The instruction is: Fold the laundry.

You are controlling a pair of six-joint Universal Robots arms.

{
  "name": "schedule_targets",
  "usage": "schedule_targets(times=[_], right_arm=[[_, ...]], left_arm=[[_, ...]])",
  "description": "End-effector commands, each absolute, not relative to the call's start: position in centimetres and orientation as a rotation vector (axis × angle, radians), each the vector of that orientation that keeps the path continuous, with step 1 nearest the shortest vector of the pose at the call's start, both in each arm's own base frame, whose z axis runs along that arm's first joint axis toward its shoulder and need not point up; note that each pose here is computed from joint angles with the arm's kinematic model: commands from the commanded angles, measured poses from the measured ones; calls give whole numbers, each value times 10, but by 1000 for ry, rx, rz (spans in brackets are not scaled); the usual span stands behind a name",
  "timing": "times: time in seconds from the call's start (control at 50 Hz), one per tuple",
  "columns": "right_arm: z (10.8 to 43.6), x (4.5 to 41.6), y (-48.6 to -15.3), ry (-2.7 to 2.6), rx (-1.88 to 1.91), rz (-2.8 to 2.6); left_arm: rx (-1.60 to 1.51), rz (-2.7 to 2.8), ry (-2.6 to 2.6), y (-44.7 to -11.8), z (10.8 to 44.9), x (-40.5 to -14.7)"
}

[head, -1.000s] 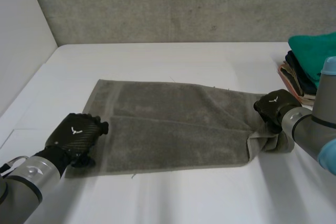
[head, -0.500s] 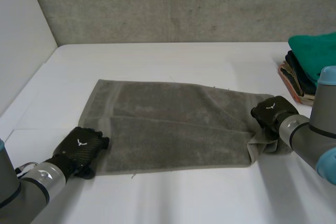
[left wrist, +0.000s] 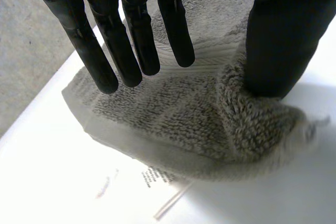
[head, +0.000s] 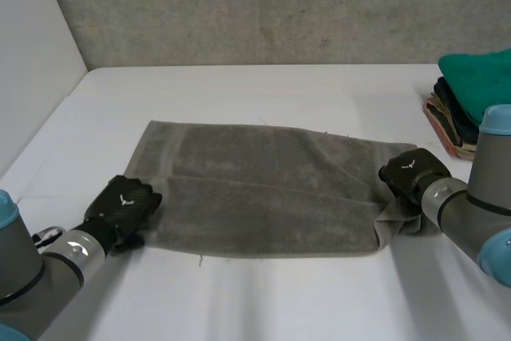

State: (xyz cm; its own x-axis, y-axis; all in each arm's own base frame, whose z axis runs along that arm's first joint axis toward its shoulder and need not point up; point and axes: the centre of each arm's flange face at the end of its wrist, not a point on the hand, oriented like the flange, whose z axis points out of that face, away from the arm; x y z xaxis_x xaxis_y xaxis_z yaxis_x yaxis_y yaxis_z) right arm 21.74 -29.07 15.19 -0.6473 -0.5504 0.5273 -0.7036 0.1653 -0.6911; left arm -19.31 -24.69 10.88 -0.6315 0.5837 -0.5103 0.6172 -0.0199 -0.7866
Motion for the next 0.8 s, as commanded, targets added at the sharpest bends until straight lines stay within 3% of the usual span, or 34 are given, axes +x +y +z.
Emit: schedule_targets(times=[0.02, 0.26, 0.34, 0.48, 0.56, 0.68, 0.8], right_arm=[[151, 217, -290, -2275, 1237, 1489], [162, 216, -289, -2239, 1221, 1517], [191, 214, -283, -2175, 1223, 1560], [257, 200, -240, -2051, 1384, 1445], [265, 193, -231, -2037, 1445, 1357], [260, 190, -234, -2051, 1457, 1313], [205, 195, -261, -2176, 1522, 1140]], left_arm=[[1344, -1813, 2097, -258, 115, -195], [1308, -1845, 2052, -261, 126, -194], [1242, -1934, 1962, -254, 165, -191], [1057, -2094, 1951, -225, 234, -177], [992, -2142, 1947, -220, 251, -172], [1055, -2096, 2049, -224, 233, -175], [1144, -1890, 2243, -249, 183, -178]])
